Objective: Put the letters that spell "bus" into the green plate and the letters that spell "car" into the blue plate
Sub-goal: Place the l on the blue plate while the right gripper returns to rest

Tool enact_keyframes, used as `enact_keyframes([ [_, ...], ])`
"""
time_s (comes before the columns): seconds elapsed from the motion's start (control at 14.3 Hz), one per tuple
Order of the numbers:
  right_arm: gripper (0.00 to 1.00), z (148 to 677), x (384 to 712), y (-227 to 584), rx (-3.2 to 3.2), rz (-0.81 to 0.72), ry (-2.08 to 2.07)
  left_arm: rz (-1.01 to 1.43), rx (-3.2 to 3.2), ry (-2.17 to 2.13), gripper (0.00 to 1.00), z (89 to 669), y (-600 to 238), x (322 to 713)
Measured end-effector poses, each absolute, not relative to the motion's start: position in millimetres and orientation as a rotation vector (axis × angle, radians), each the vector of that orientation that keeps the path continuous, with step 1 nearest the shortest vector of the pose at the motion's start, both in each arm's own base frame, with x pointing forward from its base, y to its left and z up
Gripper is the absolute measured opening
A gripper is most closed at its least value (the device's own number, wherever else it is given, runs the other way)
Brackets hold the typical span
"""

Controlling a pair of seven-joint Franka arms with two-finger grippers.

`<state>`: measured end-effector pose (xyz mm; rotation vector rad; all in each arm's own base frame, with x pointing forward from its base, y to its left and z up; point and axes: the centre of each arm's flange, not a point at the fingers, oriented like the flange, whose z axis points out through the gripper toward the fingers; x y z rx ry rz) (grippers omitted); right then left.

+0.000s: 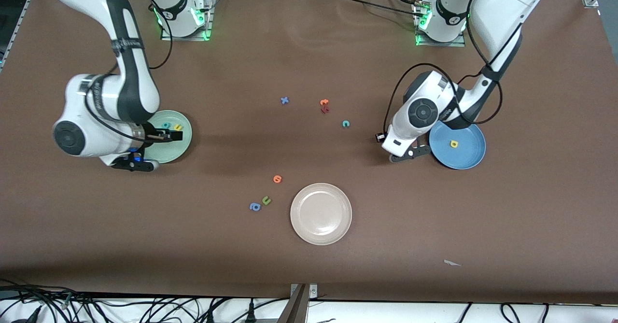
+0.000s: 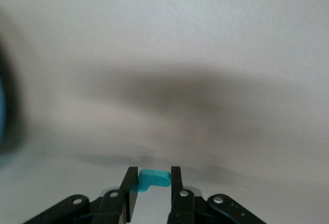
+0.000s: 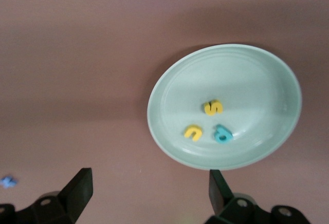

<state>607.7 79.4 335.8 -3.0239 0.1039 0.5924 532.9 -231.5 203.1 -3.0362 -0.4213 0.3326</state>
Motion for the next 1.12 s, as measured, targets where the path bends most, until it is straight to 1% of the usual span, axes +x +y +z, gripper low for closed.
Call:
enact_keyframes([
  [0.14, 1.0, 402.4, 621.7, 85.3, -3.046, 0.571, 0.048, 0.376, -3.016, -0.365, 0.3, 218.2, -206.3, 546.4],
  [0.28, 1.0, 460.5, 628.4, 91.5, -3.075, 0.52, 0.006, 0.414, -3.017, -0.304, 0.3, 229.4, -173.4, 556.3],
  [0.49, 1.0, 518.0, 628.0, 92.7, -3.085, 0.394, -0.019, 0.5, -3.04, -0.199, 0.3, 241.3, -120.7, 563.3],
  [0.63, 1.0, 534.3, 622.7, 79.6, -3.086, 0.365, 0.014, 0.558, -3.06, -0.136, 0.3, 244.1, -88.8, 563.4],
  [0.77, 1.0, 534.1, 616.9, 73.3, -3.121, 0.356, 0.068, 0.607, -3.077, -0.088, 0.3, 237.8, -59.1, 558.3],
  [0.84, 1.0, 529.7, 614.0, 75.9, -3.144, 0.325, 0.077, 0.633, -3.082, -0.066, 0.3, 232.2, -47.3, 553.7],
  [1.05, 1.0, 517.6, 597.5, 82.0, -3.186, 0.15, 0.071, 0.683, -3.085, -0.048, 0.3, 221.3, -29.7, 543.6],
  [1.12, 1.0, 521.4, 588.9, 75.5, -3.186, 0.103, 0.081, 0.688, -3.085, -0.045, 0.34, 220.1, -29.9, 542.3],
])
